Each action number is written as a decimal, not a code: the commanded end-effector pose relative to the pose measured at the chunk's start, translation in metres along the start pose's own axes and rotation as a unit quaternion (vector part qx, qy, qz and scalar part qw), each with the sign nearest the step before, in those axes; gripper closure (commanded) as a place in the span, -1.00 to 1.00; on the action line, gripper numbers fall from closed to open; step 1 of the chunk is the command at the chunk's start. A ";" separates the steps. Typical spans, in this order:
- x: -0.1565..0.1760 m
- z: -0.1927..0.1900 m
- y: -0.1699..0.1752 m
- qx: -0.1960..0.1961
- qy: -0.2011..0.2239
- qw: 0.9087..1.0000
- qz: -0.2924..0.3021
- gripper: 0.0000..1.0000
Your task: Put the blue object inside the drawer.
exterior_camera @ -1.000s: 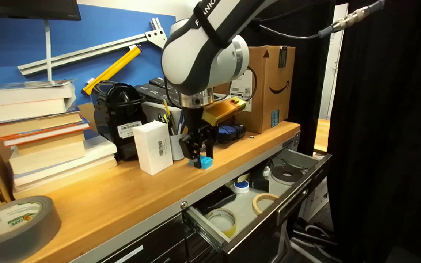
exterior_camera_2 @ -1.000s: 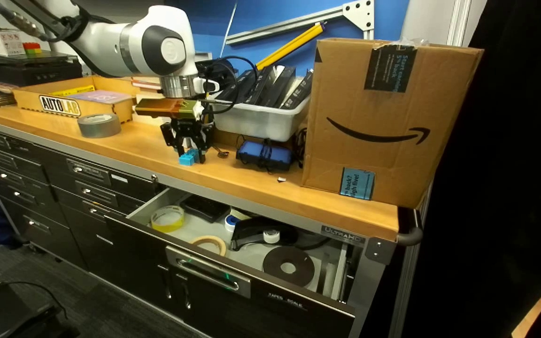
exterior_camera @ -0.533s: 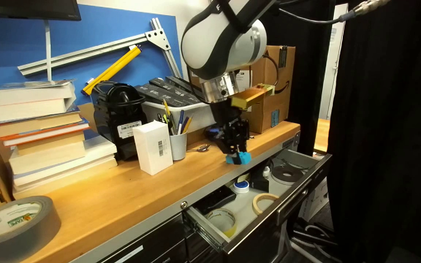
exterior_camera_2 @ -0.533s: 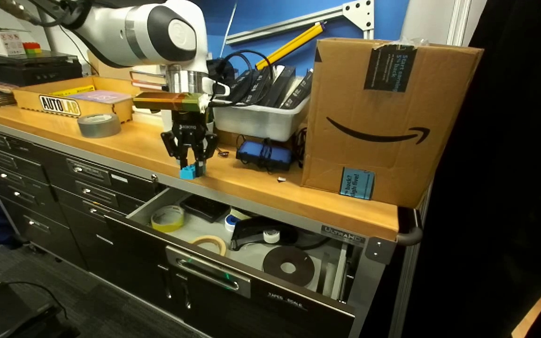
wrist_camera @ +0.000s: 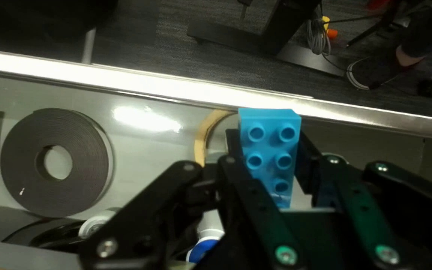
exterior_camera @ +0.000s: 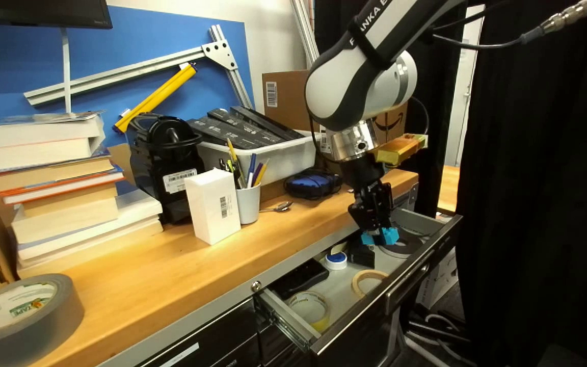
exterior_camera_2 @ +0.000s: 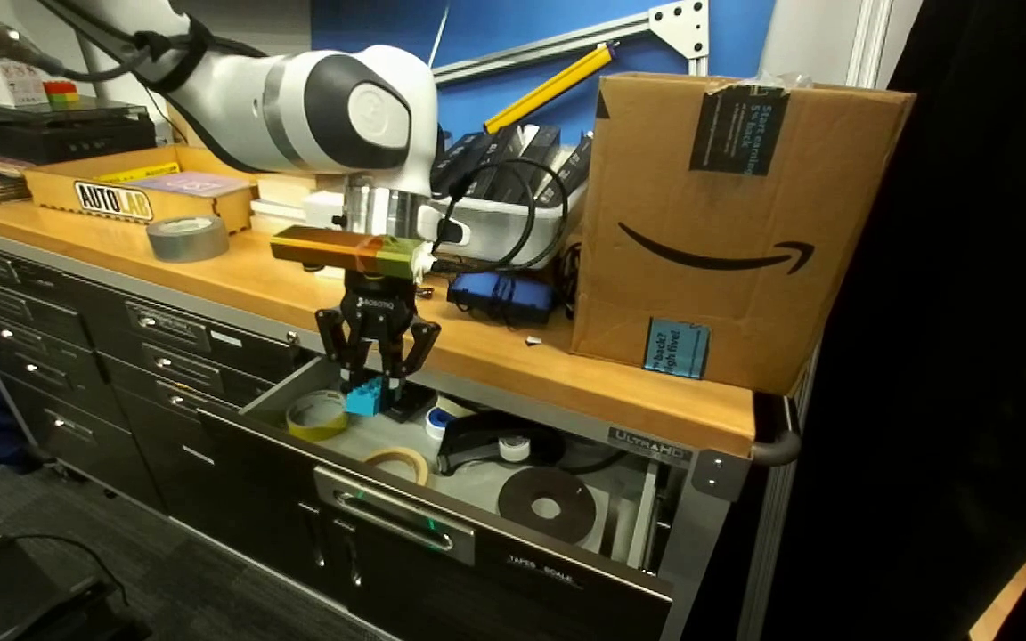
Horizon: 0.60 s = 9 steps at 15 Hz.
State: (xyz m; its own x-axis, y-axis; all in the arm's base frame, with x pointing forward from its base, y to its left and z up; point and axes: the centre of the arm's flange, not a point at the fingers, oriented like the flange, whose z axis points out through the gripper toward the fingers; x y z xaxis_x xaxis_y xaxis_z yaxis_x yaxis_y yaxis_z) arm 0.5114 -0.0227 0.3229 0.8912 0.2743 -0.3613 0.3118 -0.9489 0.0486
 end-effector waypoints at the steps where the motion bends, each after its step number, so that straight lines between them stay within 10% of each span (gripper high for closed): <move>1: 0.006 0.021 -0.005 0.013 0.028 1.000 -0.002 -0.24; 6: -0.035 0.015 0.018 0.016 0.000 0.998 -0.061 -0.96; 9: -0.050 0.036 0.037 0.025 -0.056 0.994 -0.087 -1.00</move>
State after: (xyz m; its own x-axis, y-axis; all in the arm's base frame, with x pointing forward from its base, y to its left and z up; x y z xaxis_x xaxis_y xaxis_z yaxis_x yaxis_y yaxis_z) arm 0.4853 -0.0535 0.3074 0.8288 0.3877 -0.4035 0.4057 -0.9130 -0.0438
